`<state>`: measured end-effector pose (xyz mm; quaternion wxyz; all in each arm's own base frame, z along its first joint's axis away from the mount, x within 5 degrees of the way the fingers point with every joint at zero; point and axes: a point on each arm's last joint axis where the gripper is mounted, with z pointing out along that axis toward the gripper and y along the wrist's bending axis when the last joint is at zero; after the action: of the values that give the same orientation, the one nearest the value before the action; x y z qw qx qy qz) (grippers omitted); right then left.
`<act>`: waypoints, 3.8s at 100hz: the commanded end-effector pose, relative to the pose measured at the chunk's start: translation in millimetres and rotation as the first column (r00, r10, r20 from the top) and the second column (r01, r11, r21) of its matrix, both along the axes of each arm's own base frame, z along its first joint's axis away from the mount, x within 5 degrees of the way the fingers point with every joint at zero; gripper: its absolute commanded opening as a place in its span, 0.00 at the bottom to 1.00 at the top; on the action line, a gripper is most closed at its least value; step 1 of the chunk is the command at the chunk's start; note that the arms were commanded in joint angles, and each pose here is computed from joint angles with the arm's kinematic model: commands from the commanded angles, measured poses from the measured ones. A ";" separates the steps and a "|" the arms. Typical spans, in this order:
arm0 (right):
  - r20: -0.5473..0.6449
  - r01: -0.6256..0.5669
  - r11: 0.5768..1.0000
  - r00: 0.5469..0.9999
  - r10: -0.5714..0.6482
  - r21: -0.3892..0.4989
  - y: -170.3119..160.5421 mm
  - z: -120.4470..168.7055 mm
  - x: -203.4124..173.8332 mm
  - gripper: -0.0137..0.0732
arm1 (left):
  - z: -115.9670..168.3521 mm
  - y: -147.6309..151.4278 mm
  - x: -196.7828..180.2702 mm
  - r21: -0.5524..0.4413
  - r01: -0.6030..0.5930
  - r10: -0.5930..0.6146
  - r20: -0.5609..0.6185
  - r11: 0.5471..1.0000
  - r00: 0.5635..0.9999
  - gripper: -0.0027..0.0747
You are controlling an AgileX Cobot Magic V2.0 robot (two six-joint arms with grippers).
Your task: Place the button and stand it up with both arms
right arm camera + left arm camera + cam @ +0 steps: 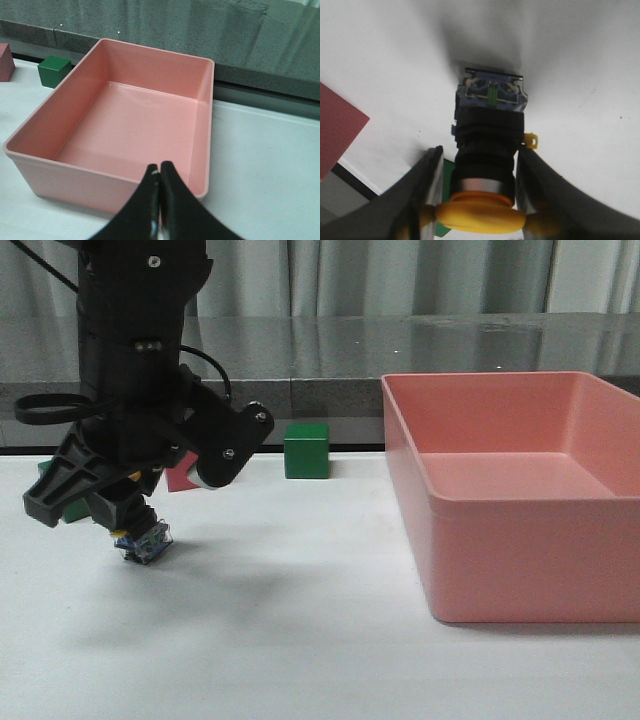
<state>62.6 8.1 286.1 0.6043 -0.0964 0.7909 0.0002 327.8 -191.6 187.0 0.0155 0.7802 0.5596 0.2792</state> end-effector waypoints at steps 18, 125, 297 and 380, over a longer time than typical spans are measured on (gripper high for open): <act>0.098 0.010 1.000 0.995 -0.011 0.010 -0.6 15.1 1.5 0.03 | 29.9 -3.3 -0.1 -0.072 -0.015 0.021 0.087 0.997 0.996 0.75; 0.098 0.010 1.000 0.995 -0.011 0.010 -0.6 15.1 1.5 0.03 | 177.6 140.7 -124.6 -0.987 -0.152 0.719 -0.073 0.046 0.691 0.01; 0.098 0.010 1.000 0.995 -0.011 0.010 -0.6 15.1 1.5 0.03 | 31.3 185.4 -276.1 -0.923 0.271 0.826 -0.082 -0.274 0.557 0.01; 0.093 0.010 1.000 0.996 -0.011 0.009 -0.6 14.7 1.5 0.03 | -0.2 189.1 -272.3 -0.939 0.216 0.865 -0.136 -0.268 0.483 0.01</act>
<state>62.7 8.1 286.3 0.6051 -0.0963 0.7903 0.0001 55.3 -2.4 193.8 0.6607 0.0729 0.7462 0.0359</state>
